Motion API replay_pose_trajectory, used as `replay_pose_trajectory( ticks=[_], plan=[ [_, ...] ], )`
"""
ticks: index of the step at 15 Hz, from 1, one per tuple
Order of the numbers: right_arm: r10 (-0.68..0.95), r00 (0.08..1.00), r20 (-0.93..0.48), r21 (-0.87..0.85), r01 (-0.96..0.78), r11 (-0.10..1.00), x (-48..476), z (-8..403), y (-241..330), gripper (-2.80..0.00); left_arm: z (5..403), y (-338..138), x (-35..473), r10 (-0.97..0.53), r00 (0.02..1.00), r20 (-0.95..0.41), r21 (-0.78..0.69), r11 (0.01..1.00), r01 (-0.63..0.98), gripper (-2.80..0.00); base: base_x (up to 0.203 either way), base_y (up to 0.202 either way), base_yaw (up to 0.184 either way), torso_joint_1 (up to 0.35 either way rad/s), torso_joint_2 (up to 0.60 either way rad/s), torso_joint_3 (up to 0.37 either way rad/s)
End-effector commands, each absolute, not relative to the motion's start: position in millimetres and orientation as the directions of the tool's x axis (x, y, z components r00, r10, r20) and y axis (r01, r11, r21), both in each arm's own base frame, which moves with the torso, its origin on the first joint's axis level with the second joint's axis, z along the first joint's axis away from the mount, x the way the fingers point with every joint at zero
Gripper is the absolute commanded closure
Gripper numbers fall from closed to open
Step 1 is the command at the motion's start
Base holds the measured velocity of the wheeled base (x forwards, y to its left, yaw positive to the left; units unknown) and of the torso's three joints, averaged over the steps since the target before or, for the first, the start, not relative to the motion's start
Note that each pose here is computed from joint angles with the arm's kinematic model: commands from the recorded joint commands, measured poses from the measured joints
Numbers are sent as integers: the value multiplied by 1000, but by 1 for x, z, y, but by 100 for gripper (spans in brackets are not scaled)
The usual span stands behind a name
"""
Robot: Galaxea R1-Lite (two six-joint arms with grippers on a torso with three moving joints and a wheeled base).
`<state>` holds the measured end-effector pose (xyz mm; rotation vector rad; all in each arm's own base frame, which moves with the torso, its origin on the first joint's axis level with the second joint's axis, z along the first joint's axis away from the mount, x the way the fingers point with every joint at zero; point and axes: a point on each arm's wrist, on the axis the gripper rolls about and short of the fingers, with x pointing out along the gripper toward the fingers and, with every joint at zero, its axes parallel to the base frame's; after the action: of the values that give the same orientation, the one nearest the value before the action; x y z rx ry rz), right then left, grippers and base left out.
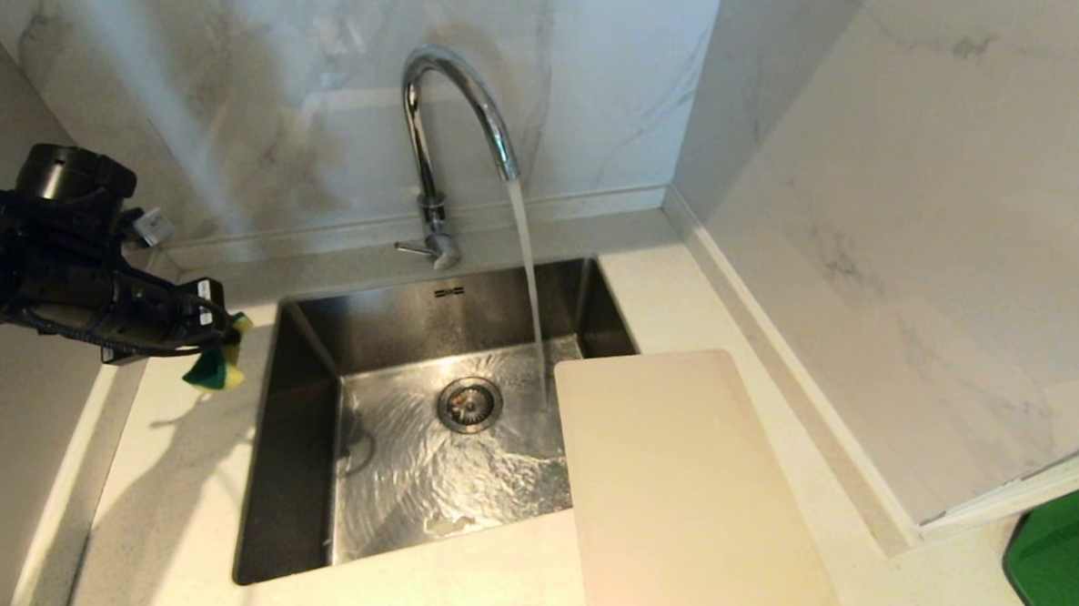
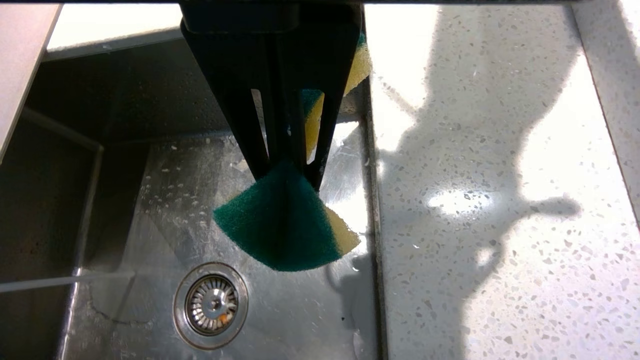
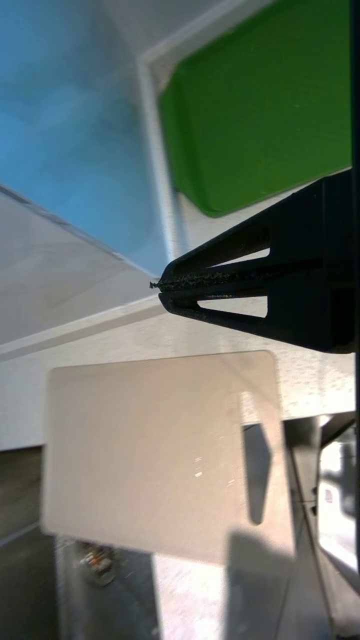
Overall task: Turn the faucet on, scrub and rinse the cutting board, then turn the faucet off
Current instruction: Put down the cleaning cloth
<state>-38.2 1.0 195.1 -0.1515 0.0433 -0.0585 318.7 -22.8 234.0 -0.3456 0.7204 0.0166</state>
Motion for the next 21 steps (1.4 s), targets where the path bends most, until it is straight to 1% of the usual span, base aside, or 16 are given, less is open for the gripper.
replay_pose_trajectory(
  ticks=[1,3,5,7,10,11,13,15,16,17,18,20,21],
  plan=[
    [-91,993,-73,-153,79,985,-37,179,0,0,232,-23,319,-104,748,-656,-306,942,-137,0,0,0,0,0,0,0],
    [-139,983,-118,-173,117,978,-33,168,-1,0,226,-23,324,-102,739,-666,-302,943,-142,0,0,0,0,0,0,0],
    [-161,974,-160,-227,123,966,-29,157,-2,0,223,-24,328,-104,736,-669,-301,943,-140,0,0,0,0,0,0,0],
    [-202,964,-173,-230,160,960,-28,154,-3,0,222,-25,329,-109,733,-672,-304,943,-139,0,0,0,0,0,0,0],
    [-206,959,-196,-227,160,961,-24,151,-3,0,221,-25,330,-110,731,-674,-304,942,-139,0,0,0,0,0,0,0],
    [-205,954,-219,-220,156,963,-20,141,-3,0,221,-25,330,-110,731,-674,-305,942,-140,0,0,0,0,0,0,0],
    [-200,960,-198,-208,159,965,-10,117,-3,0,221,-25,329,-110,731,-673,-308,941,-141,0,0,0,0,0,0,0],
    [-151,978,-146,-183,123,975,-2,93,-2,0,221,-25,329,-108,730,-675,-305,942,-142,0,0,0,0,0,0,0],
    [-95,986,-138,-132,76,988,-1,88,-1,0,220,-25,329,-110,729,-676,-306,942,-141,0,0,0,0,0,0,0],
    [-43,988,-148,-97,29,995,-2,87,0,0,220,-28,329,-116,728,-676,-307,942,-134,0,0,0,0,0,0,0],
    [-27,976,-215,-106,4,994,-4,80,0,0,219,-28,329,-118,726,-678,-307,942,-134,0,0,0,0,0,0,0],
    [41,978,-203,-114,-65,991,-8,77,1,0,218,-29,330,-118,723,-681,-312,940,-140,0,0,0,0,0,0,0],
    [42,978,-202,-112,-65,992,-8,77,1,0,218,-29,331,-118,723,-681,-312,940,-139,0,0,0,0,0,0,0]
  ],
)
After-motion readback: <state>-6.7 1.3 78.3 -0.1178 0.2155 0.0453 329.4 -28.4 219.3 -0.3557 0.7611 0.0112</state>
